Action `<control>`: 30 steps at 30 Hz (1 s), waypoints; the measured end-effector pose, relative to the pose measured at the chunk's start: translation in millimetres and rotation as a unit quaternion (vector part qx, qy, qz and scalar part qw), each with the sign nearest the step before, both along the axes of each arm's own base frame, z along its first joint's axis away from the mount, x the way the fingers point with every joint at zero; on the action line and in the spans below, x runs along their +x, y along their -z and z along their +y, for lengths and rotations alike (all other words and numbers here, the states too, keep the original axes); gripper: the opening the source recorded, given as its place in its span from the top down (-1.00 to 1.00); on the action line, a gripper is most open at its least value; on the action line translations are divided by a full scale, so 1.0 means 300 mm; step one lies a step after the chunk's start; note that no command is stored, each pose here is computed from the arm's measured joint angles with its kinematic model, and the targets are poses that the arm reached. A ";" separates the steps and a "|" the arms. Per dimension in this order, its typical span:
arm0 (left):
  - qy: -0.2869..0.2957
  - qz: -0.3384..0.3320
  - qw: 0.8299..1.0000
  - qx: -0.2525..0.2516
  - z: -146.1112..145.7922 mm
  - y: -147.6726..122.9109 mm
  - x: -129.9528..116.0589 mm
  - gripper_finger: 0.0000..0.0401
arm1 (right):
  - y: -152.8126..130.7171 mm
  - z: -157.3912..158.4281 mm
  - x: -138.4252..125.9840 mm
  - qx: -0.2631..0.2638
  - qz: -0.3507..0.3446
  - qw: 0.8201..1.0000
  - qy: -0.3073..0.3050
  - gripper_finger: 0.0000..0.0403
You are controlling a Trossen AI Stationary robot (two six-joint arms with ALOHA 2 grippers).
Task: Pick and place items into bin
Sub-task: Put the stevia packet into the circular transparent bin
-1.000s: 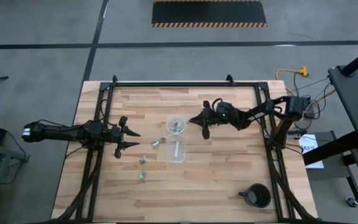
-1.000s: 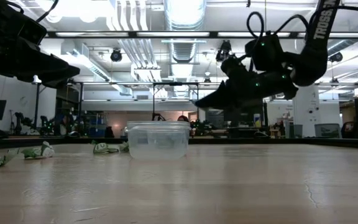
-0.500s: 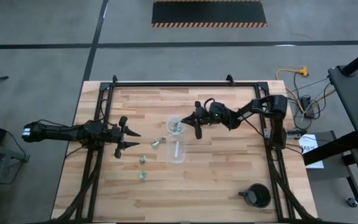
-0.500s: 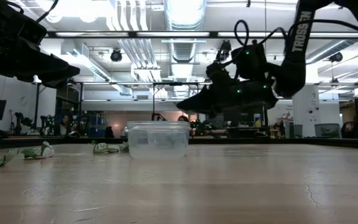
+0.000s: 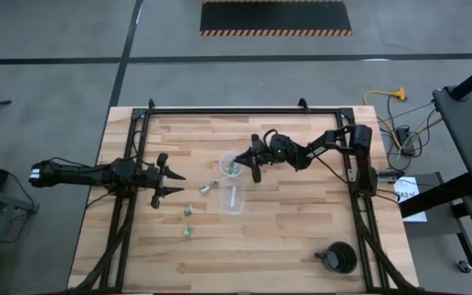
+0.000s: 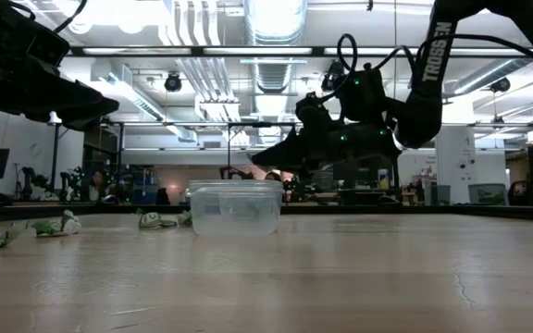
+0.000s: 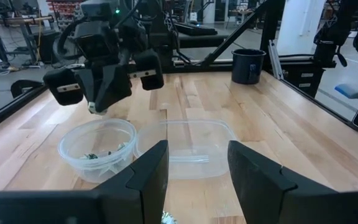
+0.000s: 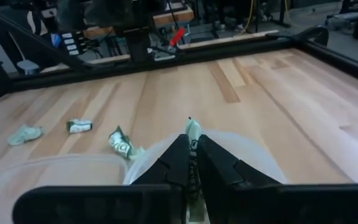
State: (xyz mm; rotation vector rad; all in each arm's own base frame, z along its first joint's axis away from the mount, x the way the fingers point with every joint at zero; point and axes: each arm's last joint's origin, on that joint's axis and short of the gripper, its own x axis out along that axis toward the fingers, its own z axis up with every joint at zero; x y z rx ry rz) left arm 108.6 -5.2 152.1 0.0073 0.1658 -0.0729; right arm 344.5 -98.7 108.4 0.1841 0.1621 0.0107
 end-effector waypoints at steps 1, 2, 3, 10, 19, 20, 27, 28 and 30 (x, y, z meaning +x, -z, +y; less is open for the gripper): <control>0.000 0.000 1.000 0.000 0.000 0.000 0.000 0.26 | -0.002 0.000 0.001 0.001 -0.001 1.000 0.000 0.89; 0.000 0.000 1.000 0.000 0.000 0.000 0.000 0.26 | -0.002 0.000 0.001 0.004 -0.001 1.000 0.001 0.89; 0.000 0.000 1.000 0.000 0.000 0.000 0.000 0.26 | -0.002 -0.001 0.002 0.009 -0.001 1.000 0.002 0.89; 0.000 0.000 1.000 0.000 0.000 0.000 0.000 0.26 | -0.006 -0.002 0.006 0.020 -0.003 1.000 0.004 0.89; 0.000 0.000 1.000 0.000 0.000 0.000 0.000 0.26 | -0.015 -0.003 0.015 0.007 -0.008 1.000 -0.009 0.88; 0.000 0.000 1.000 0.000 0.000 0.000 0.000 0.26 | -0.015 -0.003 0.015 0.007 -0.007 1.000 -0.010 0.88; 0.000 0.000 1.000 0.000 0.000 0.000 0.000 0.26 | -0.026 -0.002 0.030 0.013 -0.008 0.999 -0.040 0.88; 0.000 0.000 1.000 0.000 0.000 0.000 0.000 0.26 | -0.031 -0.002 0.033 0.013 -0.011 0.999 -0.047 0.88; 0.000 0.000 1.000 0.000 0.000 0.000 0.000 0.26 | -0.040 -0.002 0.042 0.022 -0.016 0.998 -0.057 0.87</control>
